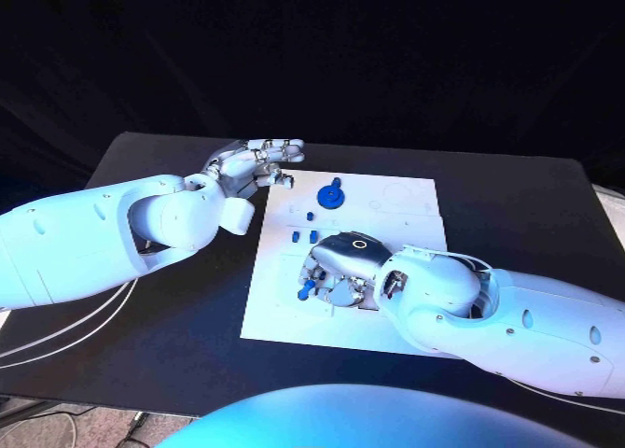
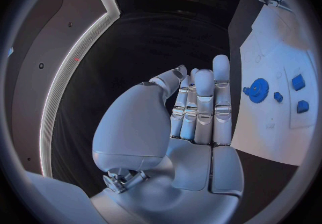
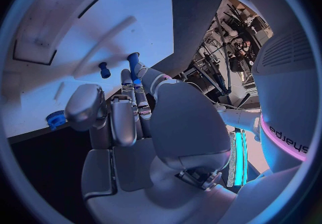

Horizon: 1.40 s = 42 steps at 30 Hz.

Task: Assemble the parts on the task board

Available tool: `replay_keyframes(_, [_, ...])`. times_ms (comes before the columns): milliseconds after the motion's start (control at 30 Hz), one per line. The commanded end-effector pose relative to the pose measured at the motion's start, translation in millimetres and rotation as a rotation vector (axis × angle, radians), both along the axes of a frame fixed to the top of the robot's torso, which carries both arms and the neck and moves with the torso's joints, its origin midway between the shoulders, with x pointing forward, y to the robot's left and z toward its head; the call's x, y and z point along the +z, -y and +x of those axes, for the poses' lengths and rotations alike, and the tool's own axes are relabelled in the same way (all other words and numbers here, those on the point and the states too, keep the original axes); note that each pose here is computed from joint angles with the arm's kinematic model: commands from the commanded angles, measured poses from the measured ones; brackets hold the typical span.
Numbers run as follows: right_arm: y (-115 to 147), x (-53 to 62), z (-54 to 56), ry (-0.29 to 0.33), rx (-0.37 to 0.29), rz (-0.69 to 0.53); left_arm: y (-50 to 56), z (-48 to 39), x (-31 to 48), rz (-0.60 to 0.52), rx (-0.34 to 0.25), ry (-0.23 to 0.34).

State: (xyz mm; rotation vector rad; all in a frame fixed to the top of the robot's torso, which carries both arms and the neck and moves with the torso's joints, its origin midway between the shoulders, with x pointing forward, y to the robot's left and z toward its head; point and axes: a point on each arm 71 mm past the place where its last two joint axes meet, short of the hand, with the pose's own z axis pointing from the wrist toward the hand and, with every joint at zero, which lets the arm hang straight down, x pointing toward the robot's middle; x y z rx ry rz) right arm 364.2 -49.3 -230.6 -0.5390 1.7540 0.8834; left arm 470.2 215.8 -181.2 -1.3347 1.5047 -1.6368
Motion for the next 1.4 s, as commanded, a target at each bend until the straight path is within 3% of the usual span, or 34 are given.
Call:
replay_keyframes(33, [1, -1.9, 0.0, 0.020, -0.001, -0.047, 1.9, -0.4, 1.0, -0.009, -0.020, 0.006])
replay_keyframes(700, [-9, -4.1, -4.2, 0.005, 0.022, -0.103, 2.6, -0.9, 0.9, -0.009, -0.025, 0.004])
replay_keyframes(1200, [-9, -2.8, -3.3, -0.004, 0.008, -0.063, 2.9, -1.4, 0.9, -0.008, -0.028, 0.002])
replay_keyframes(1400, [-2, 2.8, -2.1, 0.019, -0.020, 0.010, 2.5, -1.2, 0.8, -0.007, -0.028, 0.001])
